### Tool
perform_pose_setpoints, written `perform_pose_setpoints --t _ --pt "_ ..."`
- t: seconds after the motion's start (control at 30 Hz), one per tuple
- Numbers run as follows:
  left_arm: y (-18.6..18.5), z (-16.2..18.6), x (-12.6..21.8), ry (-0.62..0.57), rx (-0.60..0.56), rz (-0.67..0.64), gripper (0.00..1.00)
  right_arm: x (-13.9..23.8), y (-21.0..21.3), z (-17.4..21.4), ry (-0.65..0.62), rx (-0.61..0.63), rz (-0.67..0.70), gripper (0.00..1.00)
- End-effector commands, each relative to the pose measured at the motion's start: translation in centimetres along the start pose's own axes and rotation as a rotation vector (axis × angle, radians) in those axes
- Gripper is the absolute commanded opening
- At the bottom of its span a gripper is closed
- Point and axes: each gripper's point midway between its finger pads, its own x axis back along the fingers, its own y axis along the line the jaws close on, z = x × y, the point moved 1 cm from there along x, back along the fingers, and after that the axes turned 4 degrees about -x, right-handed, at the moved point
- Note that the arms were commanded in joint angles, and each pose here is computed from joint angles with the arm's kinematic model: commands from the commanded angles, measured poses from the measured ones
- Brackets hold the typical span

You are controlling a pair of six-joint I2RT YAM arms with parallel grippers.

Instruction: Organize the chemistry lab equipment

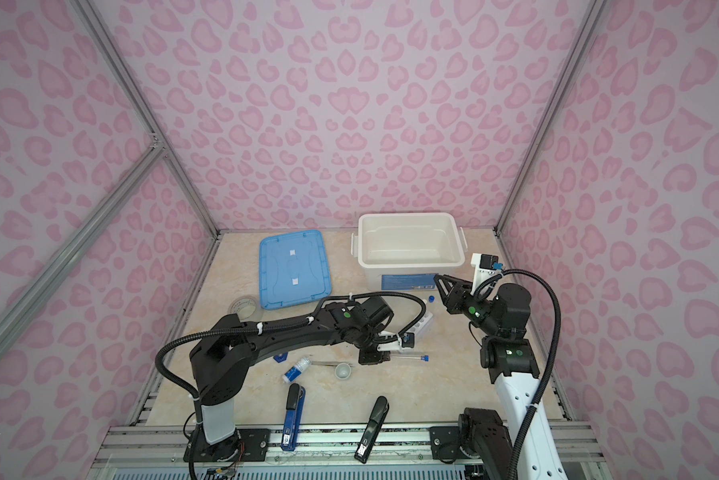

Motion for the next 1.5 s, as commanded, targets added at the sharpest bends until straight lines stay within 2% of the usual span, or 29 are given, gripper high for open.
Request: perform_pose_setpoints --t 0.0,0.1,0.3,0.43,0.53,0.77,0.9,1.03,1.2,1.37,1.47 --pt "0.2 -0.6 2.2 -0.063 0.035 -0.007 0.14 0.6 -0.2 0.1 0.018 0.016 0.039 0.34" --pt "1.0 0.0 4.3 -0.125 0.126 -0.012 0.13 0.8 0.3 0.0 0.03 0.018 0.032 0.41" --pt "2.6 -0.2 9.3 -0.276 0.213 -0.089 0.14 0.3 1.7 0.3 0.116 0.039 -0.007 0.46" --pt "3.1 -0.4 12.2 -0.375 0.261 -0.107 0.14 -0.8 3.9 3.0 0.314 0.192 0.006 0.48" --pt "3.4 0.4 13.8 -0.408 0.282 -0.129 0.14 -1.6 5.1 5.2 0.462 0.255 -0.005 0.48" --pt "3.9 0.8 15.1 -0.449 0.295 -0.169 0.13 -2.2 5.4 6.8 0.593 0.308 -0.002 0.51" --pt "3.9 0.7 15.5 -0.458 0.288 -0.174 0.13 -2.8 6.4 8.1 0.642 0.315 -0.059 0.52" --pt "3.7 0.6 15.4 -0.463 0.285 -0.165 0.13 -3.6 6.8 9.4 0.684 0.328 -0.079 0.49" --pt "3.7 0.6 15.5 -0.467 0.285 -0.163 0.13 -4.4 7.6 9.9 0.689 0.325 -0.126 0.4" --pt "3.7 0.7 15.6 -0.462 0.284 -0.166 0.12 -5.0 7.7 10.4 0.701 0.319 -0.149 0.35" --pt "3.7 0.7 15.6 -0.461 0.283 -0.17 0.12 -5.2 7.9 10.8 0.707 0.314 -0.164 0.28"
